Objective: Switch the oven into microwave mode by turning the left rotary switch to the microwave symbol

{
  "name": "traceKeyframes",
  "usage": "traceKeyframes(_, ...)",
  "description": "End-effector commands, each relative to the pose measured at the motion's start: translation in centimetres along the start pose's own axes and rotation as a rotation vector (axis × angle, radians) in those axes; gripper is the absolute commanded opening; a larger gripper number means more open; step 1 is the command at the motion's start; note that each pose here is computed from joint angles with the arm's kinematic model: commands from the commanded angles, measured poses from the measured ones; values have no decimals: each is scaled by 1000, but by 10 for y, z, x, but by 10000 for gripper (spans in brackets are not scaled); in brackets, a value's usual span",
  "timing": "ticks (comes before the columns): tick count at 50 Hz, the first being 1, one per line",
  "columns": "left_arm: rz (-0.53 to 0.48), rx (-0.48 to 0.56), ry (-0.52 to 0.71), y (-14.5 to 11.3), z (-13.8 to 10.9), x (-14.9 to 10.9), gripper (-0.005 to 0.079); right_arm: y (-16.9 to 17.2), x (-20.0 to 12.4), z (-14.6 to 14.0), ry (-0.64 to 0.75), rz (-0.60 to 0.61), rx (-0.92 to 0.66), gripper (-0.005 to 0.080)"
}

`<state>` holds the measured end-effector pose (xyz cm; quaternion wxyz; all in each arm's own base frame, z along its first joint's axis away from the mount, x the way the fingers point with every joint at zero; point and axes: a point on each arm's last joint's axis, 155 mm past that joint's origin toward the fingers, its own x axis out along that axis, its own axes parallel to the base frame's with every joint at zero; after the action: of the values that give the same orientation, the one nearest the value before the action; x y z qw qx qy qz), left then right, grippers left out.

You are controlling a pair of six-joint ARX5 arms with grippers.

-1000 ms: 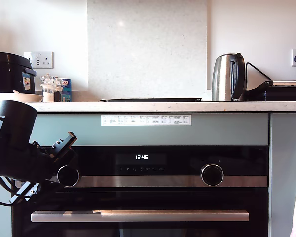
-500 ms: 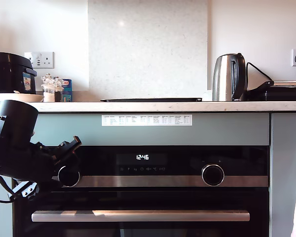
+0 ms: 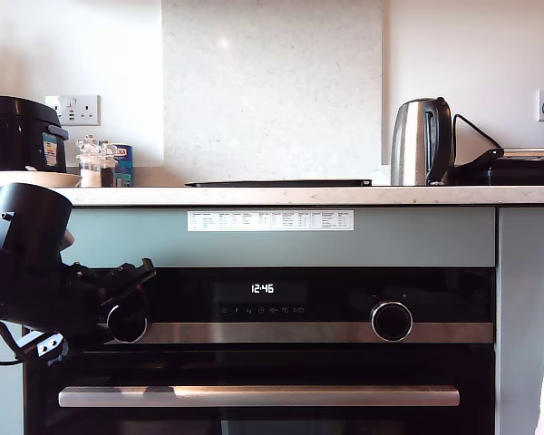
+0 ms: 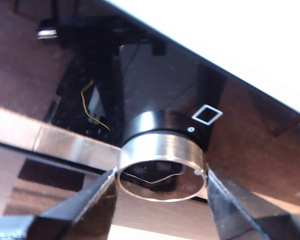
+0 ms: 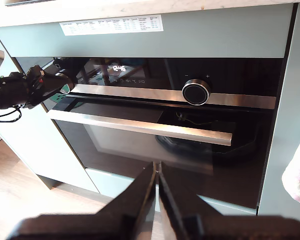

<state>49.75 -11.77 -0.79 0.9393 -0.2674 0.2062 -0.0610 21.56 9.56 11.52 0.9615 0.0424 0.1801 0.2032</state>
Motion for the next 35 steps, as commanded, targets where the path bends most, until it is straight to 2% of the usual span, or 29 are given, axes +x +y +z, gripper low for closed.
traceKeyframes(1, 16, 52, -62, 7, 21, 11, 339, 0, 1, -2, 4, 1, 3, -12)
traceKeyframes(25, 24, 201, -77, 6, 25, 12, 339, 0, 1, -2, 4, 1, 4, -12)
traceKeyframes(35, 33, 233, -82, 7, 27, 12, 339, 0, 1, -2, 4, 1, 4, -12)
